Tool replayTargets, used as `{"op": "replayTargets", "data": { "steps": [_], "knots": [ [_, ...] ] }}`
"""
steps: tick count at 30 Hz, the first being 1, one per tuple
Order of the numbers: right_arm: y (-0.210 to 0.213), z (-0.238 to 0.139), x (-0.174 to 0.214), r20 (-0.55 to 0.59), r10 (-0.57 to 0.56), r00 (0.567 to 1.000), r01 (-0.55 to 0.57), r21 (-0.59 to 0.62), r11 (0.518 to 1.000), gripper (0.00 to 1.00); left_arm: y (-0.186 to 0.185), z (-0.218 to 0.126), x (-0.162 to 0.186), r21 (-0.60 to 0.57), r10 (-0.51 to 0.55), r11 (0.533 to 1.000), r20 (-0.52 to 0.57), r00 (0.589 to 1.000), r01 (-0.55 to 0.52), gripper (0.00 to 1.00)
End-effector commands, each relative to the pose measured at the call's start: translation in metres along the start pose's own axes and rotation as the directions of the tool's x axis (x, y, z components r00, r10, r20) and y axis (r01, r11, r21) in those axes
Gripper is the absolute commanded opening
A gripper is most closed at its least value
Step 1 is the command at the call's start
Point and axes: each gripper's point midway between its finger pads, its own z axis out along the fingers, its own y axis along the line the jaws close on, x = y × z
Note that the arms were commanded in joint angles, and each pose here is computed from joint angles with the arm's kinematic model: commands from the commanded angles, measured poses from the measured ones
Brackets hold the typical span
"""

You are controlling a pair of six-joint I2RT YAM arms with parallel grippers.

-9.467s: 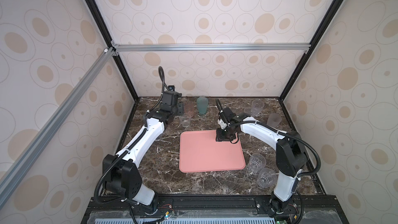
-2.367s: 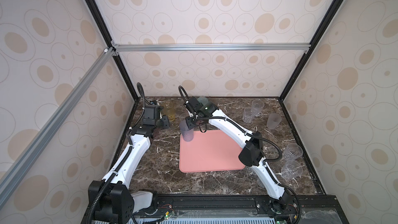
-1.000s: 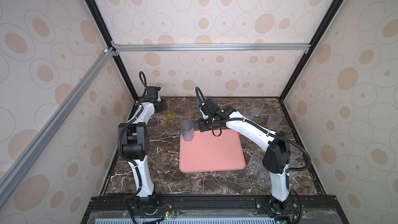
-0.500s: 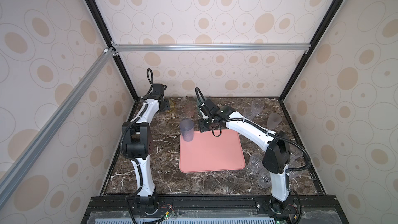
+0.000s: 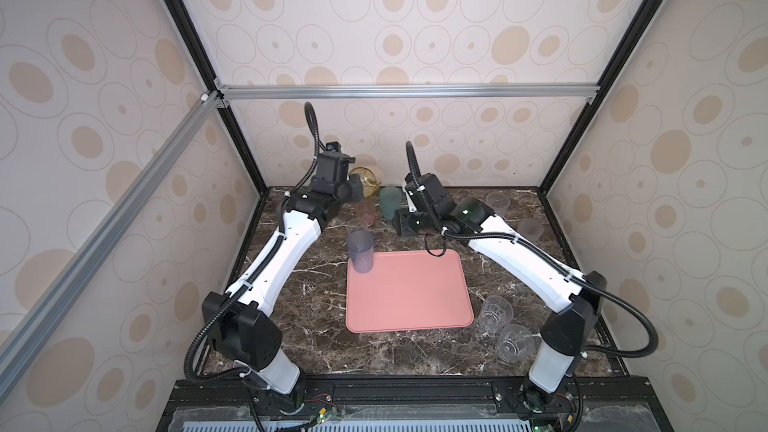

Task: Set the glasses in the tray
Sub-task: 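Carry the yellow glass toward the tray while the right gripper closes on it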

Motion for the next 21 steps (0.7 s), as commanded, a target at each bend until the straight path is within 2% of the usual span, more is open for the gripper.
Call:
{"op": "replayTargets", "data": {
  "steps": [1, 5, 13, 21],
  "knots": [
    [-0.001, -0.019, -0.019, 0.118, -0.001, 0.993, -0.002, 0.024, 1.000, 0.57, -0.020, 0.009, 0.024, 0.034, -0.091, 0.995, -0.013, 0.996, 0.091, 0.00],
    [-0.001, -0.028, -0.026, 0.171, -0.003, 0.985, -0.002, 0.026, 1.000, 0.58, -0.034, 0.005, 0.044, 0.060, -0.094, 0.994, -0.038, 0.995, 0.096, 0.00],
    [-0.003, 0.005, -0.012, 0.111, -0.045, 0.993, 0.036, 0.080, 0.996, 0.55, -0.053, -0.002, 0.058, 0.095, -0.081, 0.992, -0.070, 0.994, 0.088, 0.00],
    [-0.028, 0.037, -0.002, 0.092, -0.123, 0.988, 0.096, 0.254, 0.962, 0.49, -0.064, -0.010, 0.066, 0.141, -0.098, 0.984, -0.102, 0.990, 0.112, 0.00]
  ]
}}
